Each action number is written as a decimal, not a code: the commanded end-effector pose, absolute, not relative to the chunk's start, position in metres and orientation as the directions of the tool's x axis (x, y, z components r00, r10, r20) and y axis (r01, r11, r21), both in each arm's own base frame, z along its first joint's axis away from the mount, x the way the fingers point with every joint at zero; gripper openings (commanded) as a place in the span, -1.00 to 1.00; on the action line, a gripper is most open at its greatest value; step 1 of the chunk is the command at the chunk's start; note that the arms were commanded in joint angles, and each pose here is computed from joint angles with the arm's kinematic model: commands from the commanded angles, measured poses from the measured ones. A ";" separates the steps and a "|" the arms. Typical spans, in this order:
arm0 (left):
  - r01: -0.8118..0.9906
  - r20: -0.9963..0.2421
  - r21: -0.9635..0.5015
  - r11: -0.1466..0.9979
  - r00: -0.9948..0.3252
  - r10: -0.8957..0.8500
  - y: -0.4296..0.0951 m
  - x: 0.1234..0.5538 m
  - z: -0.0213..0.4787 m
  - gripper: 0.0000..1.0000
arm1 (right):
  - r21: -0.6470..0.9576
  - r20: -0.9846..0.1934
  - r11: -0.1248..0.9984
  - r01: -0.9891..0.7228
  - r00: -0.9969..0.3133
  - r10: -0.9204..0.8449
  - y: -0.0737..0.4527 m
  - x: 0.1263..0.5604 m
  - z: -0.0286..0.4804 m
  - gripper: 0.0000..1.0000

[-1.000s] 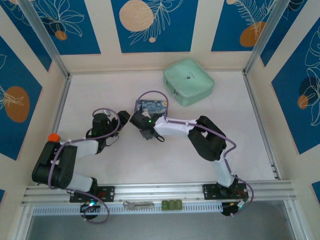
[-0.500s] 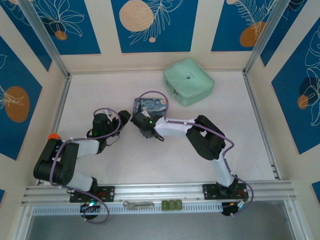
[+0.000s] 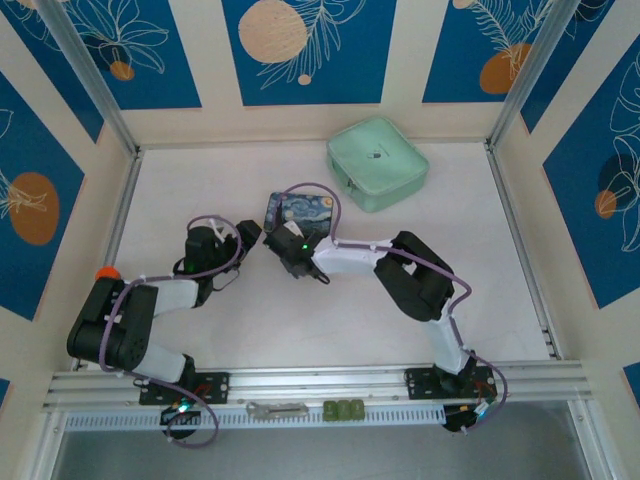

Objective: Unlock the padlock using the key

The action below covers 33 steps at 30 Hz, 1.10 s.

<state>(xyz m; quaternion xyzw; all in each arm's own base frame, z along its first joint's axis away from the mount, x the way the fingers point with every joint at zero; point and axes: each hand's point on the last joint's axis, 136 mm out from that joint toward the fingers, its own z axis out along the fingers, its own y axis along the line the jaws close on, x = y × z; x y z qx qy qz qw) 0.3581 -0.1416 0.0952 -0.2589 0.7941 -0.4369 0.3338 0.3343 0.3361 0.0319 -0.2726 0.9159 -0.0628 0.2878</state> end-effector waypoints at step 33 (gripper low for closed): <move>0.056 -0.418 -0.781 0.622 -0.787 -0.454 -0.208 0.423 0.073 0.06 | -0.123 -0.601 0.557 -0.821 -0.385 -0.700 0.362 0.351 0.047 -1.00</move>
